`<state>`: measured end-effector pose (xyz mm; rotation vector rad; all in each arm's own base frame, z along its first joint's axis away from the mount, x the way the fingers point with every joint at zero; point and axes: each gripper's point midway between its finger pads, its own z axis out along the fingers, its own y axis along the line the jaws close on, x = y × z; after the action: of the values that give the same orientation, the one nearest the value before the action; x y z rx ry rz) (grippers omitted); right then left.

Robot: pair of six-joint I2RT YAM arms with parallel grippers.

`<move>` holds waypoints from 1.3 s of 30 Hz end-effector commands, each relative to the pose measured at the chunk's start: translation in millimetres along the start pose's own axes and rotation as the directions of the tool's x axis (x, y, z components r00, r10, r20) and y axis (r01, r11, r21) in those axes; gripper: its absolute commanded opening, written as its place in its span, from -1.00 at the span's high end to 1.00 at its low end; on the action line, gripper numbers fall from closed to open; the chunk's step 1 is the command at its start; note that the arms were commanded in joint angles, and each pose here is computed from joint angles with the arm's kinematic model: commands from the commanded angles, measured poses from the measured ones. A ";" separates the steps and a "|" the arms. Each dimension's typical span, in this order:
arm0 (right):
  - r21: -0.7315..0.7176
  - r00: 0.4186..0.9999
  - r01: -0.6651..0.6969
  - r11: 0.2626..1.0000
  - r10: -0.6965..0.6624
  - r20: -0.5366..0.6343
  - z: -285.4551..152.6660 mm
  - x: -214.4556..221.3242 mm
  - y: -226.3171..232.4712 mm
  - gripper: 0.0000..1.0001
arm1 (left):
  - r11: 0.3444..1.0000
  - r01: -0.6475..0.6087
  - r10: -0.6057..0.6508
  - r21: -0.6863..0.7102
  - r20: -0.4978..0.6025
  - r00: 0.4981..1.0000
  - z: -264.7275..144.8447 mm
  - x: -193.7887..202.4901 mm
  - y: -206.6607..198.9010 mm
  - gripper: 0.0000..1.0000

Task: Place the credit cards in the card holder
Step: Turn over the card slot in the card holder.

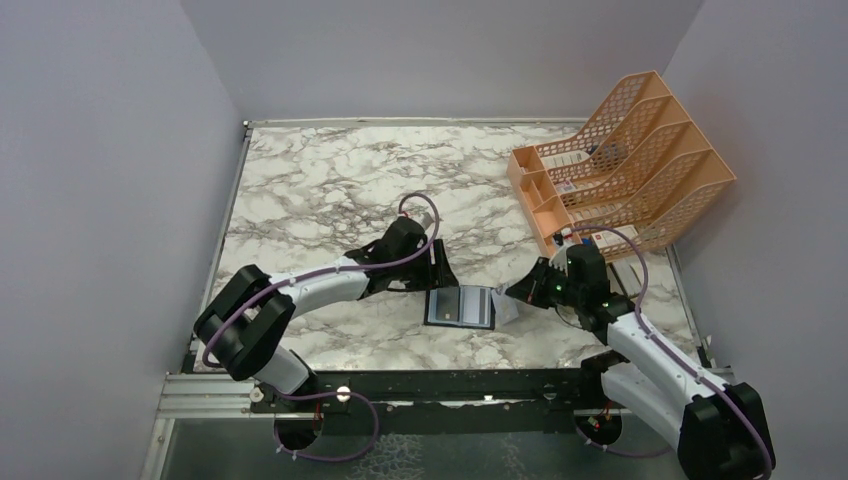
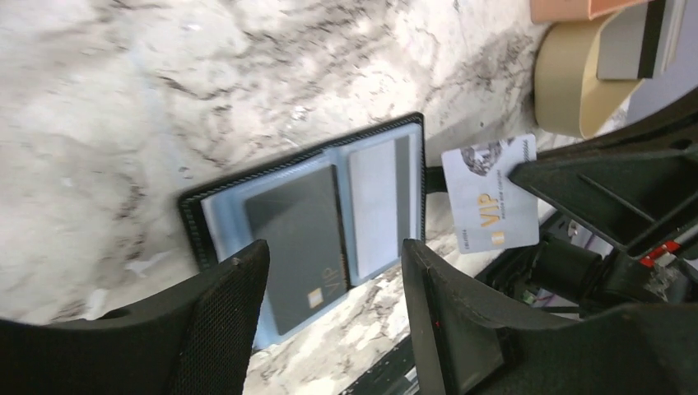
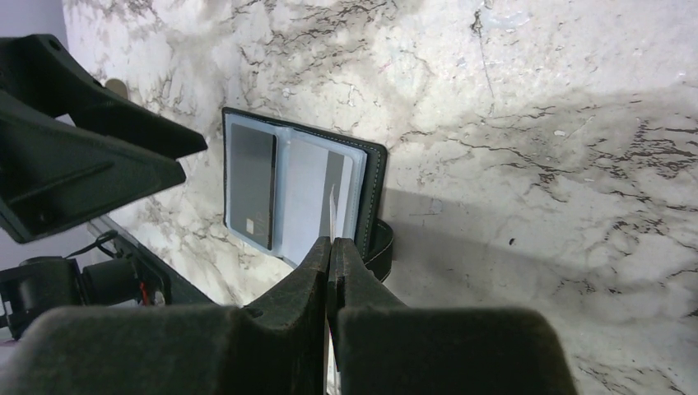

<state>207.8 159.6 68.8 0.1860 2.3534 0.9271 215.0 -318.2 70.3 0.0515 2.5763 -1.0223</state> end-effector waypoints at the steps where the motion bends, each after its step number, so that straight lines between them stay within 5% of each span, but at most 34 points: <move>1: -0.077 1.000 0.001 0.997 -0.001 0.006 -0.6 -5.6 17.6 0.98 | 0.998 -0.032 0.034 -0.060 0.039 0.999 -13.4 -16.8 15.4 -0.27; 16: 0.017 0.996 -0.045 0.999 0.046 -0.072 16.5 21.9 -17.4 0.98 | 0.983 0.043 -0.040 0.178 -0.019 0.999 -8.3 -7.2 1.0 -0.32; 39: -0.004 0.997 -0.034 0.999 0.034 -0.066 15.4 18.2 -11.5 0.98 | 0.988 0.072 -0.067 0.137 -0.037 0.997 5.5 2.6 19.7 -0.33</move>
<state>202.0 167.9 45.2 0.2200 2.4253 0.9927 217.3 -307.0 53.5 0.0088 2.5624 -1.2203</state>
